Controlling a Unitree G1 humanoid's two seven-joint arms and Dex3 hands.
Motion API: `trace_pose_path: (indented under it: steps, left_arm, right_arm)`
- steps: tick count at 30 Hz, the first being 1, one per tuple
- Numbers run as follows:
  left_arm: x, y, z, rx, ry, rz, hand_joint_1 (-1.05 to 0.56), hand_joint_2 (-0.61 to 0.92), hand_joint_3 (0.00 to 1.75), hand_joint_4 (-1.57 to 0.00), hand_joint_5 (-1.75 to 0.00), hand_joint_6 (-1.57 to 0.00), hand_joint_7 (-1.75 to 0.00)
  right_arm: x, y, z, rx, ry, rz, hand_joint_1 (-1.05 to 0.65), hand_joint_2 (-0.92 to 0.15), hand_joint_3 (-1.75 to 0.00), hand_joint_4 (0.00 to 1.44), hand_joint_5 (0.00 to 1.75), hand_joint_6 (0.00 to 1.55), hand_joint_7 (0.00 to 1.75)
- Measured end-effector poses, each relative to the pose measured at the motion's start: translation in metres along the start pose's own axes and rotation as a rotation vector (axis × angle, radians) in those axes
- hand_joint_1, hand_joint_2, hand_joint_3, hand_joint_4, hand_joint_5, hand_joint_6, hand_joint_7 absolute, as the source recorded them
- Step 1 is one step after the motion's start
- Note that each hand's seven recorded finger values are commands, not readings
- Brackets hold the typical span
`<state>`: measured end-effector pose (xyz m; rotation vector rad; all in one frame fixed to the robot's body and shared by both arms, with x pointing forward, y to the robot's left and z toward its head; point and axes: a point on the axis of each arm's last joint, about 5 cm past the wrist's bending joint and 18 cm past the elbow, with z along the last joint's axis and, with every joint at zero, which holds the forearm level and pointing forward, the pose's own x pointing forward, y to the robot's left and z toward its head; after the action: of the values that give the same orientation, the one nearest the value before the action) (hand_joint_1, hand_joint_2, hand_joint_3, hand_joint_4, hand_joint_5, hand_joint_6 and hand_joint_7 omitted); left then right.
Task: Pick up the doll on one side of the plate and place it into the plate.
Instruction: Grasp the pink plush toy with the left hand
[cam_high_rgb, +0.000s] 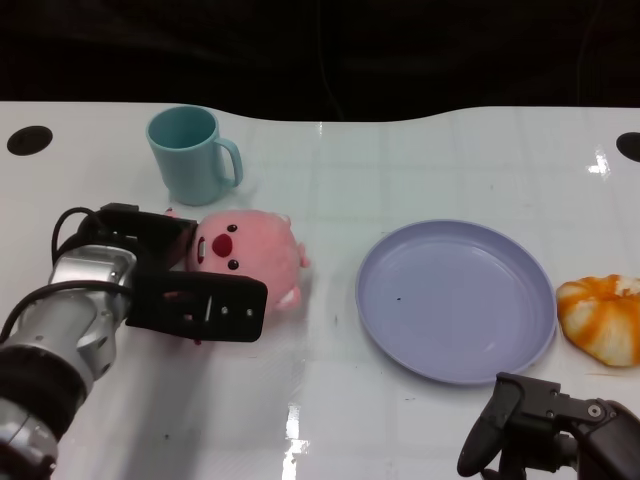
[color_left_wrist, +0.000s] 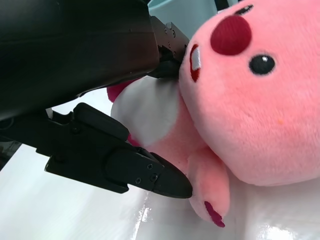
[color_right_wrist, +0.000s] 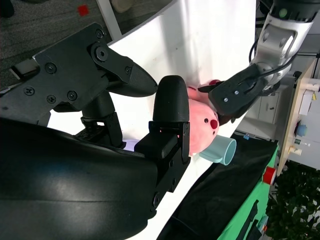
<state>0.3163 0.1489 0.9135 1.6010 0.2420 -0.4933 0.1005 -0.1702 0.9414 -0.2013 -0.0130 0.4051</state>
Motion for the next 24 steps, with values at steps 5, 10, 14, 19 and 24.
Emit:
trace_pose_path:
  steps: [5, 10, 14, 19, 24]
  left_arm:
    - [0.008, -0.007, 0.004, 0.002, 0.009, -0.026, -0.67, 0.92, 0.04, -0.20, -0.17, -0.31, -0.02]
    - [0.011, -0.015, 0.005, 0.010, 0.013, -0.008, -0.58, 0.92, 0.07, -0.37, -0.14, -0.50, -0.04]
    - [0.012, -0.021, 0.004, -0.037, -0.002, 0.023, -0.42, 0.92, 0.02, -0.83, -0.19, -0.98, -0.06]
    - [0.011, -0.025, 0.001, -0.092, -0.052, 0.060, -0.31, 0.91, 0.04, -0.64, -1.30, -0.97, -0.41]
    - [0.010, -0.029, -0.001, -0.105, -0.075, 0.084, -0.25, 0.92, 0.25, -0.66, -1.64, -0.88, -0.61]
  right_arm:
    - [-0.002, 0.001, 0.002, 0.000, -0.006, 0.000, -0.22, -0.52, -1.12, 0.66, 1.72, 0.60, 1.40]
    - [-0.002, 0.001, 0.003, 0.004, -0.006, 0.001, -0.23, -0.52, -1.11, 0.66, 1.72, 0.60, 1.41]
    - [-0.002, 0.001, 0.003, 0.005, -0.001, 0.001, -0.23, -0.52, -1.11, 0.66, 1.72, 0.60, 1.41]
    - [-0.002, 0.001, 0.003, 0.006, 0.001, 0.001, -0.23, -0.52, -1.10, 0.67, 1.72, 0.60, 1.41]
    - [-0.002, 0.001, 0.003, 0.006, 0.002, 0.001, -0.22, -0.52, -1.10, 0.66, 1.72, 0.60, 1.42]
